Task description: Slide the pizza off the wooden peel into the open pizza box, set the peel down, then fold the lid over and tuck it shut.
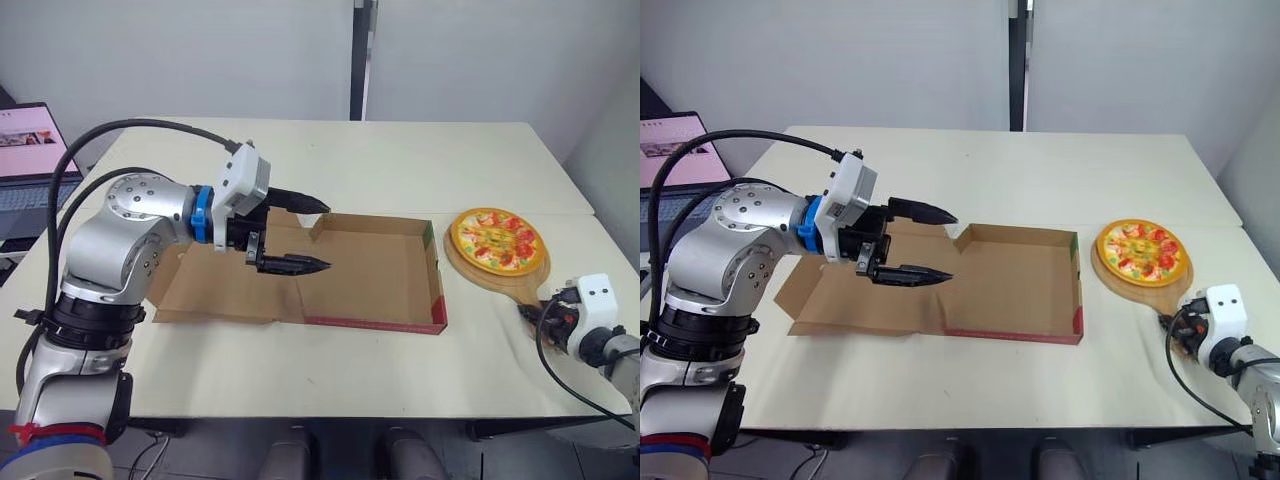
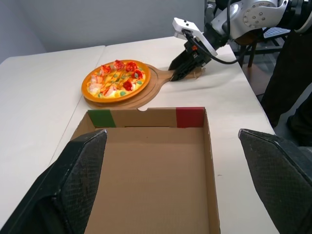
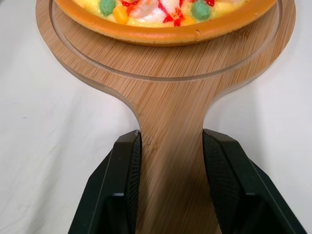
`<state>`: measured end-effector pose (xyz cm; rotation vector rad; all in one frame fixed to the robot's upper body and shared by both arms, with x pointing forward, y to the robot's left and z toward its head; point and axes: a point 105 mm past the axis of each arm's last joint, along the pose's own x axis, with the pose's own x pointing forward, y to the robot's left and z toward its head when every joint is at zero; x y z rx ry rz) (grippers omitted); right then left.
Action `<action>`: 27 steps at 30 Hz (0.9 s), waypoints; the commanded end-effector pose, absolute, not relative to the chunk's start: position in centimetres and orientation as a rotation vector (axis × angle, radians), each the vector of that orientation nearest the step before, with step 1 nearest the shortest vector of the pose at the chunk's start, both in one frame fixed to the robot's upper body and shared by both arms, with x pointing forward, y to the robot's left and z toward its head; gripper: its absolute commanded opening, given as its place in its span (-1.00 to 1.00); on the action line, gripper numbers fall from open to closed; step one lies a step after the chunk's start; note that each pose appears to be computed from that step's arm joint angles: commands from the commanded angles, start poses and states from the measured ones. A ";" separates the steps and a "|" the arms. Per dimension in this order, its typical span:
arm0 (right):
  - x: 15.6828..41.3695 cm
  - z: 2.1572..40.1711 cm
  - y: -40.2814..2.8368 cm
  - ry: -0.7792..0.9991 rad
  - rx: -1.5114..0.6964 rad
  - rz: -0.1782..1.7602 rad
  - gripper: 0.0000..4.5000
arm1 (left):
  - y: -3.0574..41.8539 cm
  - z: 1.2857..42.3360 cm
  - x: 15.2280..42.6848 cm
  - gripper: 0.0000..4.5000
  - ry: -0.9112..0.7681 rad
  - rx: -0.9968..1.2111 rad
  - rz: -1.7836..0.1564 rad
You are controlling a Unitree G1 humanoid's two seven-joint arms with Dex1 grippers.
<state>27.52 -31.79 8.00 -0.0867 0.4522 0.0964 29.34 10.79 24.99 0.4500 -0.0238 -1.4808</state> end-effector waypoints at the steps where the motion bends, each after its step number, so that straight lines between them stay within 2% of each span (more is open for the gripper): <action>1: 27.6 12.4 -34.0 0.318 -0.173 0.014 -0.28 | 10.4 26.1 28.8 1.00 -0.061 0.460 -1.511; 9: 27.7 17.5 -33.6 0.244 -0.306 0.093 -0.28 | 11.4 26.5 29.5 1.00 -0.045 0.461 -1.472; 16: 28.4 20.9 -29.6 0.209 -0.426 0.314 -0.28 | 13.3 25.8 29.7 1.00 0.018 0.504 -1.415; 27: 30.6 21.2 -23.0 0.181 -0.554 0.628 -0.28 | 16.5 24.6 28.7 1.00 0.124 0.530 -1.328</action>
